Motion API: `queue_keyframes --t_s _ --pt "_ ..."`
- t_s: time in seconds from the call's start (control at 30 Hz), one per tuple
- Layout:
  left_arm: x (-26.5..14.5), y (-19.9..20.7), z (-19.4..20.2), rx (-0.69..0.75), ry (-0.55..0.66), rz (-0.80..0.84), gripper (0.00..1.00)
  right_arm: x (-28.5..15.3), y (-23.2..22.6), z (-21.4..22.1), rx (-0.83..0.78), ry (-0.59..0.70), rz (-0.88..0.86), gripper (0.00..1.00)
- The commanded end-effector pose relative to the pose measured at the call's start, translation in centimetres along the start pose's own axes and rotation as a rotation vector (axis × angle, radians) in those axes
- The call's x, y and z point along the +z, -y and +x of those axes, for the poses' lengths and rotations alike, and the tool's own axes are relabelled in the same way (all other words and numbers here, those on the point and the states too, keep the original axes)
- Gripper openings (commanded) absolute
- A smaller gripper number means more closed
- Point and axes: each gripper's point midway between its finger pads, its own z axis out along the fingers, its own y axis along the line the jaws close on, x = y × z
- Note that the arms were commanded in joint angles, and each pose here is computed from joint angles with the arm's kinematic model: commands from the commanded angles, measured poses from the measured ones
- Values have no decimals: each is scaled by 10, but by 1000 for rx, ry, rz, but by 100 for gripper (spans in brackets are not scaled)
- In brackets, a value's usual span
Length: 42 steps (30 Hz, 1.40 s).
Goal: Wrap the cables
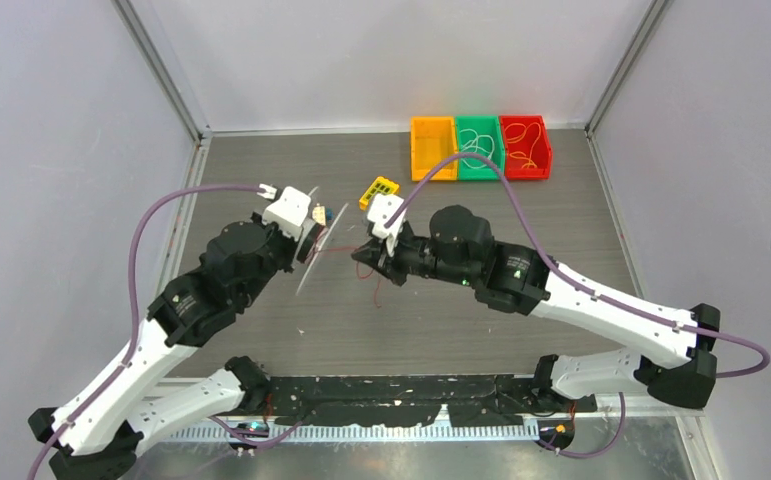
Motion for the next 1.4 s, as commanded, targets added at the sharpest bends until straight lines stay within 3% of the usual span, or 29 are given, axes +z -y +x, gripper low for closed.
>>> queue_keyframes --t_s 0.0,0.3,0.47,0.6,0.93,1.37 --pt "-15 23 -13 122 76 199 0 -16 24 -30 -34 42 23 5" --pt "-61 51 -23 202 87 498 0 -27 49 -18 -34 15 69 5" --pt "-101 63 -40 158 114 657 0 -35 59 13 -19 -33 91 5" --pt "-132 81 -64 65 177 819 0 -36 31 28 -20 28 -37 5" --pt "-152 84 -113 -205 310 866 0 -54 -8 33 35 254 -179 8" --pt "-150 68 -139 -384 422 782 0 -50 -24 42 153 327 -254 17"
